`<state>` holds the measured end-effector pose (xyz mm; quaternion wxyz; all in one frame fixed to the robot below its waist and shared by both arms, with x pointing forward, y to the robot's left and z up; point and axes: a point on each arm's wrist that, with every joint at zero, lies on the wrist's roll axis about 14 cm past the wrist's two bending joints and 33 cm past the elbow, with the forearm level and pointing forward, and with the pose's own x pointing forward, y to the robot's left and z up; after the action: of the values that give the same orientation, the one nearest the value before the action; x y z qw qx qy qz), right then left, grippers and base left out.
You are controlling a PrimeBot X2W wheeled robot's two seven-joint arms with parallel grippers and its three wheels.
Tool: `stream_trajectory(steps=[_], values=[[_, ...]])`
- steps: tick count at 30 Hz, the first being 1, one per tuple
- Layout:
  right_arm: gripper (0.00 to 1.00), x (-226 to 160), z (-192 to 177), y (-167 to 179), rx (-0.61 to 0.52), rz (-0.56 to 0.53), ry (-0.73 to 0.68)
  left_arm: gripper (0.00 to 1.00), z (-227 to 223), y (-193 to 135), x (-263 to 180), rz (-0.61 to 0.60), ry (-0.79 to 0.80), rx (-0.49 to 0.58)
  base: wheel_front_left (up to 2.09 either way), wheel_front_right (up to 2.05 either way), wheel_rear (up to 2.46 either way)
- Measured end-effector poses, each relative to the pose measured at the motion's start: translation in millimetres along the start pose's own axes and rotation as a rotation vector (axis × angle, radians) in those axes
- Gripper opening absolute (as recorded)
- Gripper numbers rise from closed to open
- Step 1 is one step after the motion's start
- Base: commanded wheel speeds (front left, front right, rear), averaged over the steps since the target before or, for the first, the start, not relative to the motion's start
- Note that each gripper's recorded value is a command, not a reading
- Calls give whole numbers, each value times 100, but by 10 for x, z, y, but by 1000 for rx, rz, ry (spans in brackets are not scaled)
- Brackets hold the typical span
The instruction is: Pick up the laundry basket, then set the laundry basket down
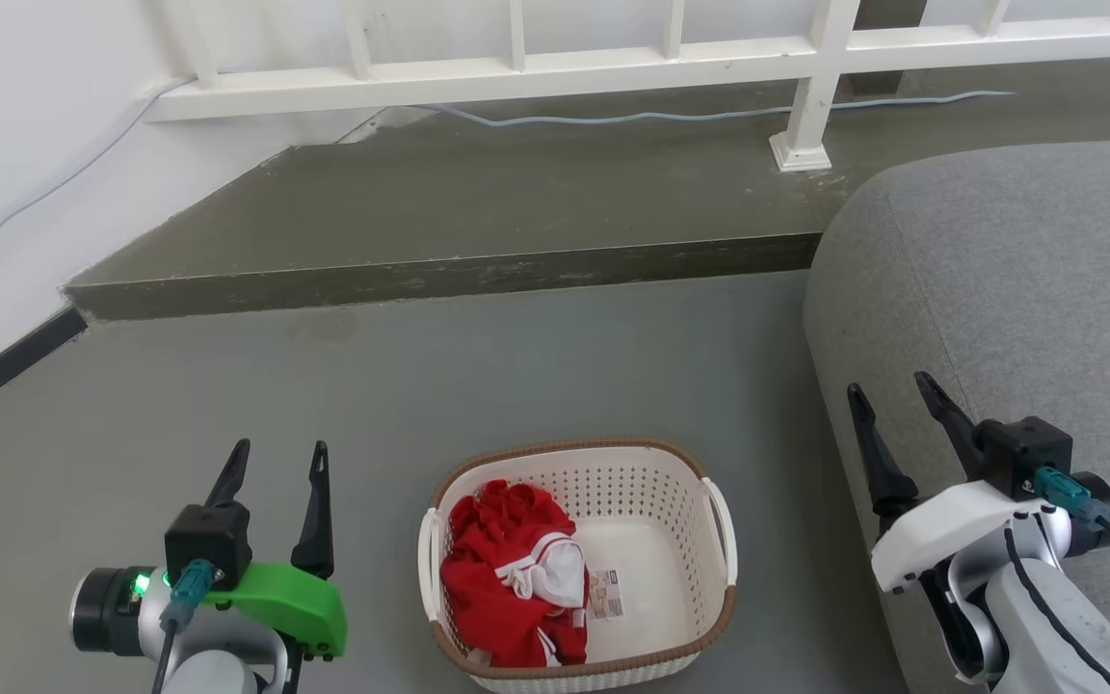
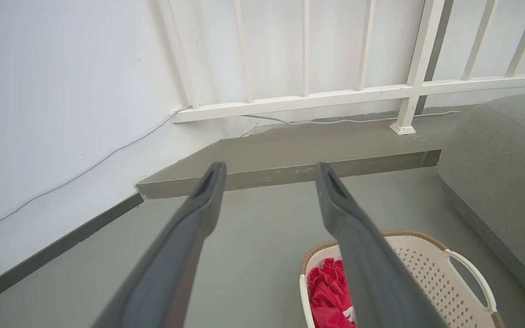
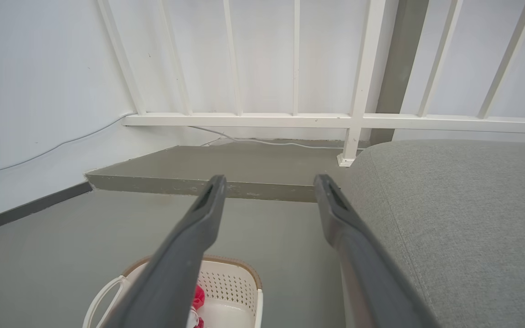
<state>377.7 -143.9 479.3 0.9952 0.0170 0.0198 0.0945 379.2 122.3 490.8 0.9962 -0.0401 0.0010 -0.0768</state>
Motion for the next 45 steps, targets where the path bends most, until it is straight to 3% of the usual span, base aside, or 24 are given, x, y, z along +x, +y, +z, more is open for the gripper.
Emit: stream_trajectory(steps=[24,33,45], values=[[100,74,-85,23,21,2,23,100,-110,8,56,4,32,-8,0,0,0],[100,280,-184,-16,36,2,48,100,-133,-96,300,-22,32,-36,0,0,0],[100,597,-532,-74,56,5,127,100,-484,-107,629,-30,119,-63,0,0,0]])
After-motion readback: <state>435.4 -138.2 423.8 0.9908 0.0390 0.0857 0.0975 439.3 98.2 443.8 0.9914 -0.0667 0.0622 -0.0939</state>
